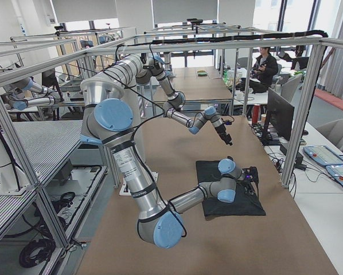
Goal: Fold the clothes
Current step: 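Release the hem and draw both grippers back from the folded shirt, then grasp the folded shirt's corner nearest the right gripper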
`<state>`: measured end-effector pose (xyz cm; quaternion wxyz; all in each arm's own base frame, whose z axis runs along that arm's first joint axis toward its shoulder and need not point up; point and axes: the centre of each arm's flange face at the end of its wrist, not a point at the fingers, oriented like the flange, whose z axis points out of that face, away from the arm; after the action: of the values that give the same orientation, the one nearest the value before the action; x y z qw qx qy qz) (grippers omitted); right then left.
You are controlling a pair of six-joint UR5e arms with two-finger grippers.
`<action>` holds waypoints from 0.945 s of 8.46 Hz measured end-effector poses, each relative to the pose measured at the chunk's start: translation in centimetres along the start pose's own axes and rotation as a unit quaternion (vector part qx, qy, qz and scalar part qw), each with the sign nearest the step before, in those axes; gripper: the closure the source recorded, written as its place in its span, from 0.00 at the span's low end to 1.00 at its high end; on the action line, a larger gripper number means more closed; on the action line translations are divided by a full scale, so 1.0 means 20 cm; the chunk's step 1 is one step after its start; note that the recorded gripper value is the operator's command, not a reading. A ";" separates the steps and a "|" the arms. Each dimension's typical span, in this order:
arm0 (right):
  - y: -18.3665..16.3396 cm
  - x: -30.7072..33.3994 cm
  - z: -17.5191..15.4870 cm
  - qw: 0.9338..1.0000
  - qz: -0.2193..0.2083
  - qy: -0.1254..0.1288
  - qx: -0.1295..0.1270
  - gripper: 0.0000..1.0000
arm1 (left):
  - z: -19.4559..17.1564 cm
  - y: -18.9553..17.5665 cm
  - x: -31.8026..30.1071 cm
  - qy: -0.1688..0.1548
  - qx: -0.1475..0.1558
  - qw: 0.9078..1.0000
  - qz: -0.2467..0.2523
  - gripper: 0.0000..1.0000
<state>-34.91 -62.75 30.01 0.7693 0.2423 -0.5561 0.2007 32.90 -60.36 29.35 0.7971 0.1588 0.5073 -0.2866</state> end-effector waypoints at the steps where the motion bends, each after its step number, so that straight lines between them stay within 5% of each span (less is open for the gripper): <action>1: 0.03 0.04 -0.02 1.000 0.003 0.001 -0.018 0.06 | 0.00 -0.01 0.00 -0.001 0.002 1.000 -0.001 0.06; 4: 0.24 0.26 -0.19 0.995 0.015 0.027 -0.093 0.06 | -0.01 -0.04 0.08 -0.014 0.008 1.000 -0.005 0.06; 6: 0.49 0.38 -0.20 0.989 0.015 0.050 -0.139 0.20 | -0.02 -0.05 0.16 -0.020 0.016 1.000 -0.005 0.06; 8: 0.70 0.45 -0.16 0.983 0.011 0.066 -0.169 0.07 | -0.03 -0.05 0.18 -0.022 0.019 1.000 0.004 0.06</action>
<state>-37.95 -49.28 39.84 0.8320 0.0890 -0.5324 0.1280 33.00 -62.00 25.88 0.8058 0.1694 0.4839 -0.2963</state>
